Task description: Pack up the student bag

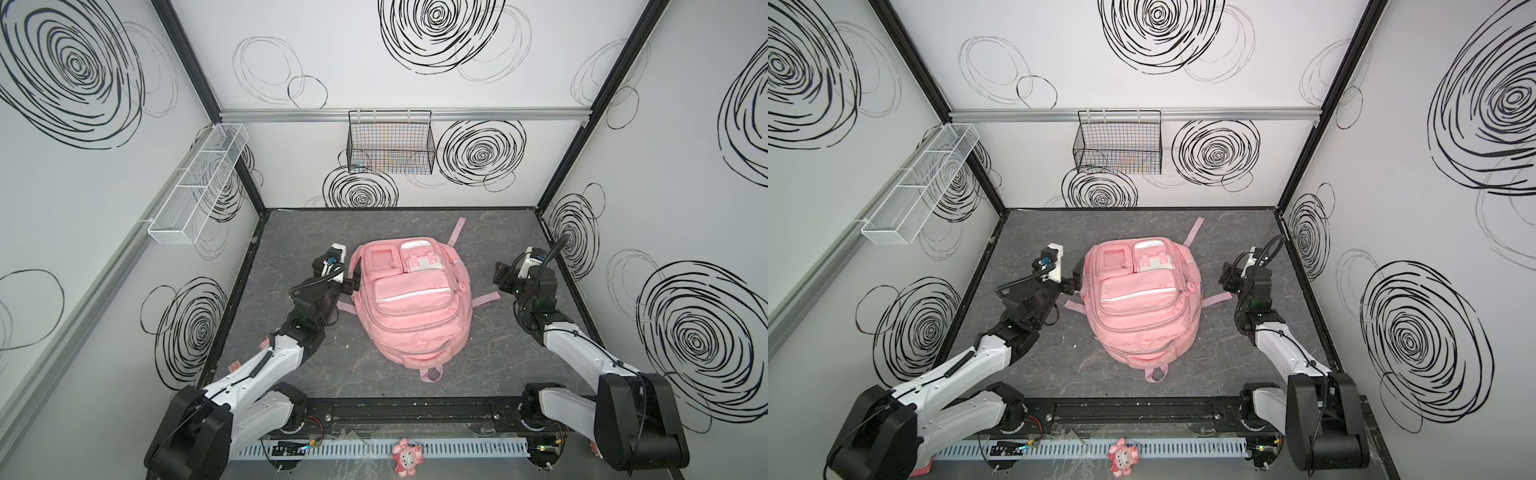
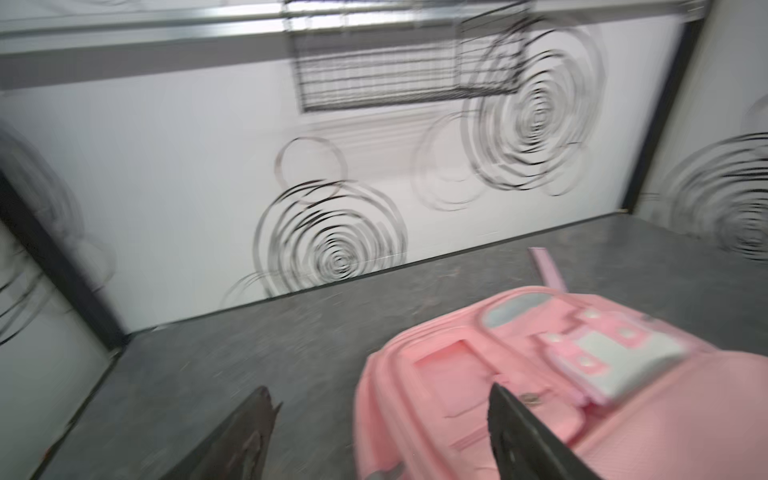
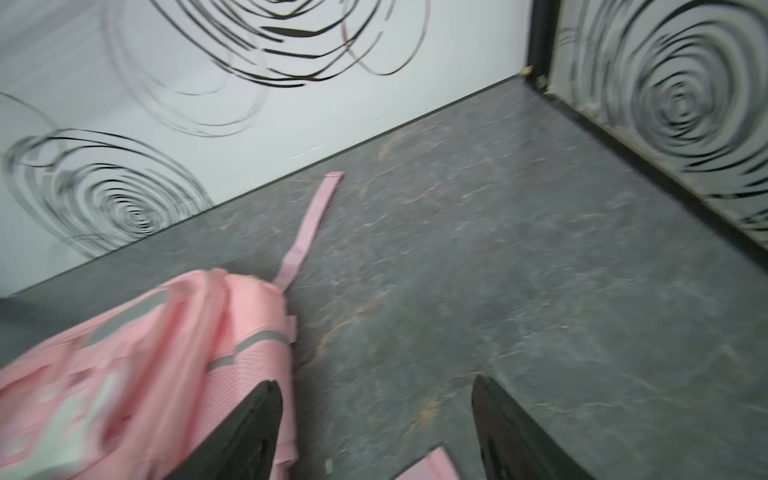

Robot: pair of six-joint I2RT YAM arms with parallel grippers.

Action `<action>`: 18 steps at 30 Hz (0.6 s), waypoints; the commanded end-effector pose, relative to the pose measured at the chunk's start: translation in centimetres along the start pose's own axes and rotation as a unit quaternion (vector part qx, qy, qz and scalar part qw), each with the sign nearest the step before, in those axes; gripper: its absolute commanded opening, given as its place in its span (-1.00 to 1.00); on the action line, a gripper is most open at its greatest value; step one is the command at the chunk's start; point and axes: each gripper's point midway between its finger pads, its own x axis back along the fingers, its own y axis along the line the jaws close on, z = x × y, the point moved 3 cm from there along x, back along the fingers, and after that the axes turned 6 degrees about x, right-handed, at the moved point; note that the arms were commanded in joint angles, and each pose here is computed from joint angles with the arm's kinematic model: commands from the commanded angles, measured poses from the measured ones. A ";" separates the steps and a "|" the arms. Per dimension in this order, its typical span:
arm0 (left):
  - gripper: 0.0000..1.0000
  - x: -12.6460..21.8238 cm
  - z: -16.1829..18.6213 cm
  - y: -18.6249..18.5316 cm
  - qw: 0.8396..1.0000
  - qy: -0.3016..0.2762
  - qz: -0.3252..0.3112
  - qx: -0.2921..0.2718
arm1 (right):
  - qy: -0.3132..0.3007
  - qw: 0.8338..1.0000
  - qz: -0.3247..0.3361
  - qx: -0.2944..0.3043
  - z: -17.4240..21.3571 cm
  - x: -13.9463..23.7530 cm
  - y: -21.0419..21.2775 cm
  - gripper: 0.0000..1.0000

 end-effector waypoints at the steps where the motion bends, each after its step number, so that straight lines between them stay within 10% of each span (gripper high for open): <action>1: 0.67 1.2 1.3 6.9 0.984 -0.035 -0.168 0.040 | -0.066 0.988 0.123 0.070 -1.4 -0.3 -3.6 0.55; 11: 0.75 -1.7 6.0 5.6 1.000 -0.011 -0.006 0.022 | -0.134 0.984 0.002 0.118 1.4 -0.8 -1.8 0.57; 18: 0.92 -0.6 6.8 8.3 0.991 -0.048 -0.111 0.057 | -0.125 0.987 0.022 0.103 1.4 -1.0 -2.6 1.00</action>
